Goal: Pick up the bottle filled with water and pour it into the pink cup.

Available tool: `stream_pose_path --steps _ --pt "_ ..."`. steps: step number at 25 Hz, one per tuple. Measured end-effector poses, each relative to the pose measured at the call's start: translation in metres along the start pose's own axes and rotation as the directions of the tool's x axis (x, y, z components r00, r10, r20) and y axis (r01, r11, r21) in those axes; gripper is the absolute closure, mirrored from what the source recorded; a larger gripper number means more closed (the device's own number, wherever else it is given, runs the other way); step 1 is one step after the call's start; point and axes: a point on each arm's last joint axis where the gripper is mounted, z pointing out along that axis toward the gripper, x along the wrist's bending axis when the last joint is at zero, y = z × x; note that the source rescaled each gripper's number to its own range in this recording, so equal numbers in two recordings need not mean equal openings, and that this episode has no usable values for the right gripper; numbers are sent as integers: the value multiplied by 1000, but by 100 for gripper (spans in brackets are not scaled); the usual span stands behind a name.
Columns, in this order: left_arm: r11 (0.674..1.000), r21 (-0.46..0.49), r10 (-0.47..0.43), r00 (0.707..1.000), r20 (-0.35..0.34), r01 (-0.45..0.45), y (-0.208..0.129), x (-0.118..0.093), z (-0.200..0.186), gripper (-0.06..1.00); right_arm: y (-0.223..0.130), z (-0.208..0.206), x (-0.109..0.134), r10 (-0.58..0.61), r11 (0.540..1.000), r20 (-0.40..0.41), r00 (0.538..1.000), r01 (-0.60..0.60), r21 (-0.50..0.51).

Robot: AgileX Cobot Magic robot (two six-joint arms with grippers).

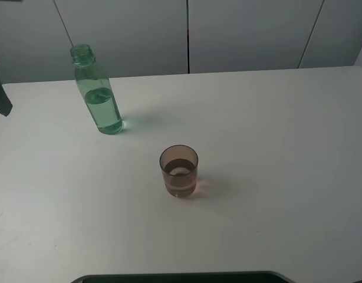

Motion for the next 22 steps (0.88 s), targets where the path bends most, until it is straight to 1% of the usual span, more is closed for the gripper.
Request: stream_pose_path --steps 5,10,14,17,22 --pt "1000 10 -3 1000 18 3 -48 6 2 1 0 0 0 0 1000 0 1000 0 0" --pt "1000 -20 -4 1000 30 5 -96 12 4 1 0 0 0 0 1000 0 1000 0 0" --pt "997 -76 7 999 43 -4 -127 17 4 1 0 0 0 0 1000 0 1000 0 0" --pt "990 -134 47 998 50 -40 -144 19 2 1 0 0 0 0 1000 0 1000 0 0" --pt "971 -229 89 991 101 -64 -165 17 -3 1 0 0 0 0 1000 0 1000 0 0"
